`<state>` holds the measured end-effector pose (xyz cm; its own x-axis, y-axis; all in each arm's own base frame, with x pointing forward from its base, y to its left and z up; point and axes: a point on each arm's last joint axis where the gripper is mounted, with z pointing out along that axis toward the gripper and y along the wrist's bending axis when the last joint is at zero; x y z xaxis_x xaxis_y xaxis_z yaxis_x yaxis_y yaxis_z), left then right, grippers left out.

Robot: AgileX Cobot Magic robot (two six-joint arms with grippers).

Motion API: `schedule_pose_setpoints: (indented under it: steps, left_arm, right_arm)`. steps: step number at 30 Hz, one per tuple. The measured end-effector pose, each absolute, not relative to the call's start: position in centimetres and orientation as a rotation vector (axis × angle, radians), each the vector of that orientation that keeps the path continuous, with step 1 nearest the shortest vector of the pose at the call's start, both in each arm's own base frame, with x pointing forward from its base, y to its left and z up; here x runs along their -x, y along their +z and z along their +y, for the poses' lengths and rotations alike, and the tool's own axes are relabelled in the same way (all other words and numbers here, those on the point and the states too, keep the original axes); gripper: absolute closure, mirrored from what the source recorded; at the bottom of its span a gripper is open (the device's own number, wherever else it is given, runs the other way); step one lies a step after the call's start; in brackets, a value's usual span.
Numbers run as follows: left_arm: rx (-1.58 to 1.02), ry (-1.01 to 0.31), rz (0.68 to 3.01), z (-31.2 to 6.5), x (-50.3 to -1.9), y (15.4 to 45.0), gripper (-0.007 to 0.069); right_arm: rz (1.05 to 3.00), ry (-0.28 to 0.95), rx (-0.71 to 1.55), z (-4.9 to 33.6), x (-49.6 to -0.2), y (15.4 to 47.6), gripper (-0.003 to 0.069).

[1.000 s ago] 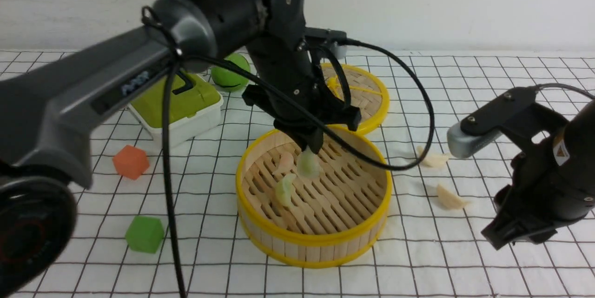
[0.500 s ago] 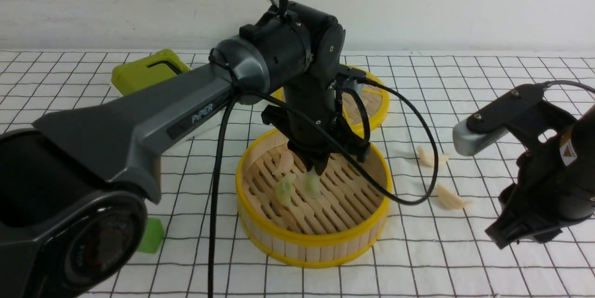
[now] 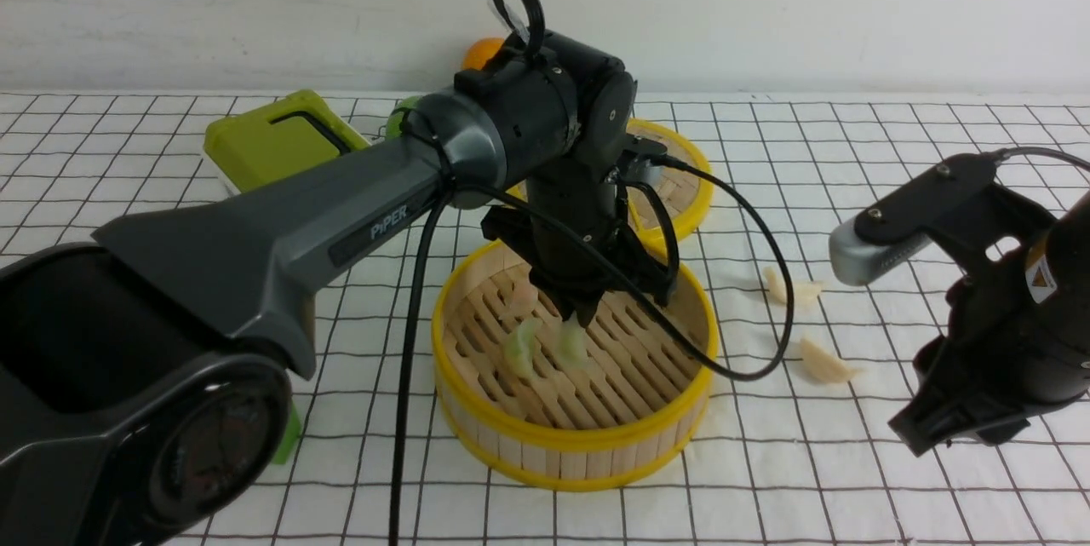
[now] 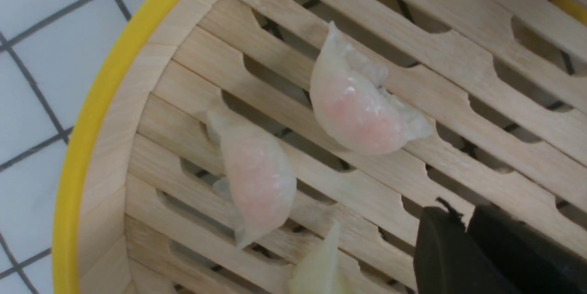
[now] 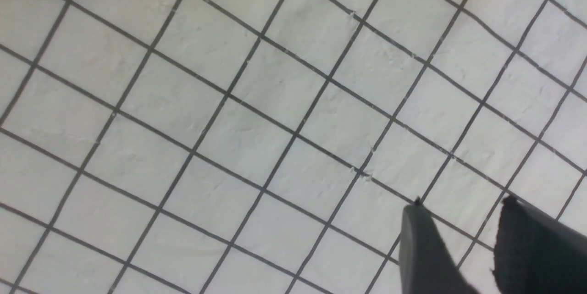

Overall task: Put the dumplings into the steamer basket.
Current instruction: Use the left arm to put the dumpling into the steamer

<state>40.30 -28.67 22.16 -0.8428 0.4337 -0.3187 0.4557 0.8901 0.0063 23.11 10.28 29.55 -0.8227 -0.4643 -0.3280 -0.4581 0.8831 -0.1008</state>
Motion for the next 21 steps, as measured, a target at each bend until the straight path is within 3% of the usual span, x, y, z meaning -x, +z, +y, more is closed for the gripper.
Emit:
schedule_pose_setpoints:
  steps: [6, 14, 21]
  left_arm:
    - [-0.699, -0.084, 2.732, -28.63, -40.36, 22.10, 0.0536]
    - [-0.713, -0.080, 2.734, -28.62, -40.33, 22.05, 0.0350]
    - [-0.709, -0.094, 2.728, -28.68, -40.31, 22.24, 0.0320]
  right_arm:
    - [2.706, -0.026, 0.685, 10.27, -23.12, 29.55, 0.0419]
    - [2.704, -0.025, 0.685, 10.28, -23.13, 29.55, 0.0419]
    - [2.702, -0.025, 0.685, 10.29, -23.15, 29.54, 0.0419]
